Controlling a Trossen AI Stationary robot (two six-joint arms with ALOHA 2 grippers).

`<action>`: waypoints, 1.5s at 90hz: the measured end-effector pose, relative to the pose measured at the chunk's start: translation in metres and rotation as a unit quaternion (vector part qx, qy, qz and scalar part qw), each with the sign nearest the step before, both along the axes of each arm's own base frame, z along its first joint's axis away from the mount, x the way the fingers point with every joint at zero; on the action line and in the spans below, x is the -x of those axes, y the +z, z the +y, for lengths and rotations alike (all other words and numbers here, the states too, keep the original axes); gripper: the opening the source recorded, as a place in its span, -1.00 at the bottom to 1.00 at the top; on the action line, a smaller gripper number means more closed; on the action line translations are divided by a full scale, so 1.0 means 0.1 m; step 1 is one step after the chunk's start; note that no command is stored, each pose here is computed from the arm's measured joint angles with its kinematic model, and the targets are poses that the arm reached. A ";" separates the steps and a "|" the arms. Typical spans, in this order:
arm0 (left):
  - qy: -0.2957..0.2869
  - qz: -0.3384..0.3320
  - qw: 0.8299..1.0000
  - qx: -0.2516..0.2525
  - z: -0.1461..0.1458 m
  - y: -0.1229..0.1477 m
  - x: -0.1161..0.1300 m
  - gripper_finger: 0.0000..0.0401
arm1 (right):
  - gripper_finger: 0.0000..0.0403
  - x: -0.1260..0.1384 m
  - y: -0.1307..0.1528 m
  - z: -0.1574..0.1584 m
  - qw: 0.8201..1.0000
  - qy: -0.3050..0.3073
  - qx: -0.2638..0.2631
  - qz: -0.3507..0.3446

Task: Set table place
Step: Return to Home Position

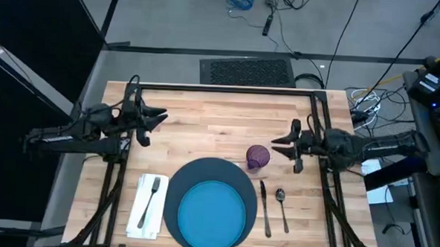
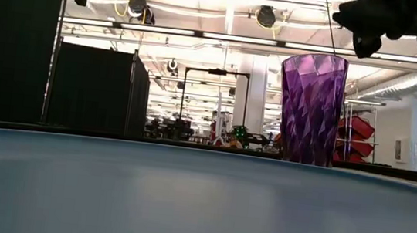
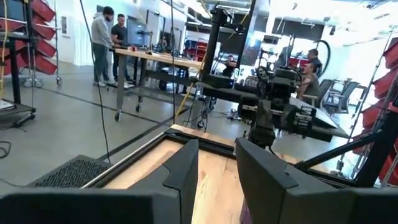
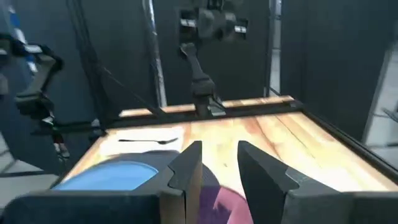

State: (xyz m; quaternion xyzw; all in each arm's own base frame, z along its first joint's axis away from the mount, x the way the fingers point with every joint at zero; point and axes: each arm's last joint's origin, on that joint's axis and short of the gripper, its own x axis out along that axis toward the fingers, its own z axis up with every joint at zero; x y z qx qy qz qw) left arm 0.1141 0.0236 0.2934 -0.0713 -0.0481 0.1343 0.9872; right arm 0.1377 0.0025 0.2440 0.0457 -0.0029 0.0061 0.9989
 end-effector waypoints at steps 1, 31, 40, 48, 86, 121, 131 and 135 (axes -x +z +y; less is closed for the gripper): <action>0.000 0.000 1.000 -0.001 0.00 0.00 0.00 -0.54 | -0.59 0.00 0.00 0.00 1.000 0.004 -0.001 0.000; 0.001 0.012 1.000 -0.006 0.00 -0.21 -0.02 -0.54 | -0.69 0.01 -0.28 0.05 0.995 0.084 -0.049 0.028; 0.005 0.010 1.000 0.003 0.01 -0.35 -0.02 -0.54 | -0.70 0.02 -0.40 0.09 0.993 0.101 -0.054 0.008; 0.006 0.008 1.000 0.003 0.00 -0.41 0.00 -0.54 | -0.70 0.05 -0.48 0.12 0.992 0.113 -0.054 0.007; -0.006 -0.025 0.999 -0.021 -0.02 -0.78 0.06 -0.54 | -0.70 0.09 -0.72 0.18 0.992 0.122 -0.012 0.015; -0.007 -0.011 1.000 0.000 -0.01 -1.01 0.04 -0.54 | -0.70 0.11 -0.87 0.17 0.990 0.118 -0.038 0.067; -0.001 -0.007 1.000 0.001 -0.01 -1.05 0.04 -0.54 | -0.70 0.11 -0.87 0.17 0.990 0.118 -0.041 0.069; 0.003 -0.005 1.000 0.002 -0.01 -1.07 0.04 -0.54 | -0.70 0.11 -0.88 0.17 0.989 0.116 -0.045 0.074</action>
